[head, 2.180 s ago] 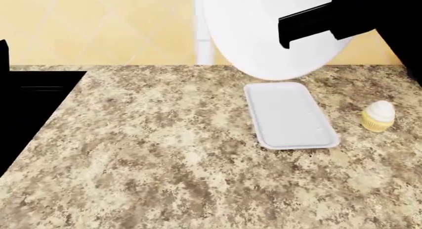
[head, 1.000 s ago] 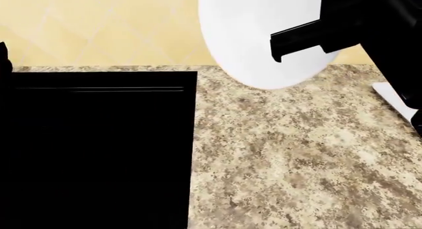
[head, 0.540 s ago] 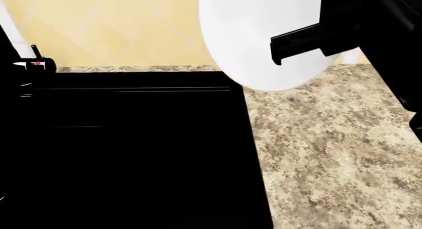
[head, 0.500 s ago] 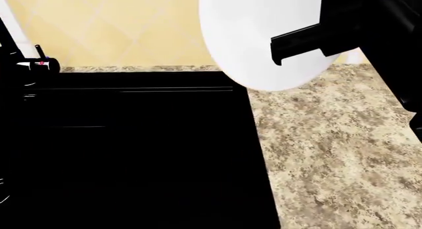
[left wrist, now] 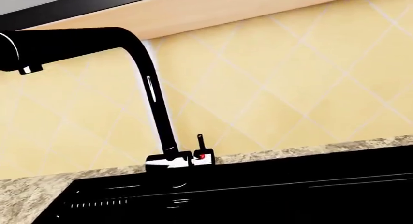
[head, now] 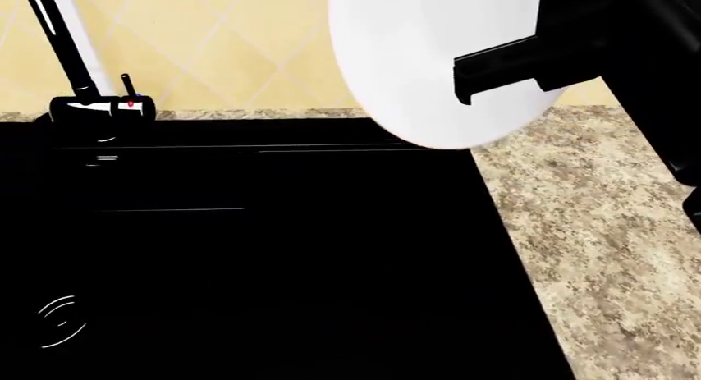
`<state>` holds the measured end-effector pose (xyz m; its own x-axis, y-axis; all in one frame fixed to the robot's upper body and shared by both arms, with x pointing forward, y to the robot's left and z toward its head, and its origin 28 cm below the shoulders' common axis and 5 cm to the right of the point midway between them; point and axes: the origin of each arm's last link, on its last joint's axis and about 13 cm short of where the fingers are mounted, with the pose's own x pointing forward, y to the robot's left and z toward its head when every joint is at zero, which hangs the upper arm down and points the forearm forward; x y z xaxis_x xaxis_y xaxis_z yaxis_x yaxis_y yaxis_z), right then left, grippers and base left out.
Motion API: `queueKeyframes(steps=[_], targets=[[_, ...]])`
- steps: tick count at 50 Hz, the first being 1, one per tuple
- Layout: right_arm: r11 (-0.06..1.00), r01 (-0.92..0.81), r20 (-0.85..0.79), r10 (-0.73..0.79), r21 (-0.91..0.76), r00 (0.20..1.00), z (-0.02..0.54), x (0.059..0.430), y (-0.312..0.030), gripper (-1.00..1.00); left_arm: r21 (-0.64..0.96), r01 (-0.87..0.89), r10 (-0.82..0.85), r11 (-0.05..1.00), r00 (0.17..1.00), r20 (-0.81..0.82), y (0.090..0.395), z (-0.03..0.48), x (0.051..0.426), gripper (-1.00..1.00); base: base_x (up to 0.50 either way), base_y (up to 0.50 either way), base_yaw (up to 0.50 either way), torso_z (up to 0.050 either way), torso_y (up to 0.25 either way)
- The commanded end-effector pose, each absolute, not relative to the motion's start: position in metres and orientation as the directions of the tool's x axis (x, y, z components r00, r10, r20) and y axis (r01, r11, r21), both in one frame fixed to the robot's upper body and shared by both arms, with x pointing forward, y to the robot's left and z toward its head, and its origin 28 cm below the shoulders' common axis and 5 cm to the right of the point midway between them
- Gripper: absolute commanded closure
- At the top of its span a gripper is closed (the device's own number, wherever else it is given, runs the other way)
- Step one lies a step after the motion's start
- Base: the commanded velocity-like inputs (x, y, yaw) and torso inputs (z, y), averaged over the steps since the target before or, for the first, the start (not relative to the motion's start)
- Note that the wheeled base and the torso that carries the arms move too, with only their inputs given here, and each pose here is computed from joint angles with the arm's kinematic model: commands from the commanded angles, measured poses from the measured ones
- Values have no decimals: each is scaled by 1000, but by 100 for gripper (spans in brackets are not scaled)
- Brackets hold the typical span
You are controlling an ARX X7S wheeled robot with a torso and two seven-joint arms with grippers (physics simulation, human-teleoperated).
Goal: Move the fresh-baked cupcake off the tray onto the counter, and place the bowl used for mixing into the sink.
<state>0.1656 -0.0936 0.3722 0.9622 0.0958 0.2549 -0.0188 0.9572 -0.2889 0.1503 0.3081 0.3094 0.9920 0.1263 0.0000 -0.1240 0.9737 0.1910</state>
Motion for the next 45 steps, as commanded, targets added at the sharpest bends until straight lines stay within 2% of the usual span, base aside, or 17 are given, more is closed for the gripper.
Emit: queueKeyframes(steps=[1,14,16,17,20,21,28,45], targets=[[963,-6,289,88,-271,953,375,165,-95,100,188,-98,98,977,995,5,304,306,149,-100,0,0,0,0,0],[961,0,285,82,-276,955,371,166,-97,100,146,-32,13,989,992,126,285,326,120,-100,0,0,0,0,0],[960,1,283,81,-278,956,370,166,-97,100,116,97,-82,989,989,-125,278,292,124,-100,0,0,0,0,0],[960,1,282,81,-279,956,370,166,-97,100,164,121,-93,979,981,-169,283,285,118,-100,0,0,0,0,0],[960,-1,281,83,-280,956,370,167,-96,100,131,-26,6,991,988,155,299,317,97,-100,0,0,0,0,0],[960,-2,281,84,-280,956,369,167,-96,100,125,-34,10,992,982,187,300,318,92,-100,0,0,0,0,0],[959,-9,278,91,-284,956,370,168,-95,100,83,-81,58,993,967,250,310,342,68,-100,0,0,0,0,1],[957,-1,277,85,-291,957,369,167,-97,100,19,-139,126,990,942,312,325,345,41,-100,0,0,0,0,0]])
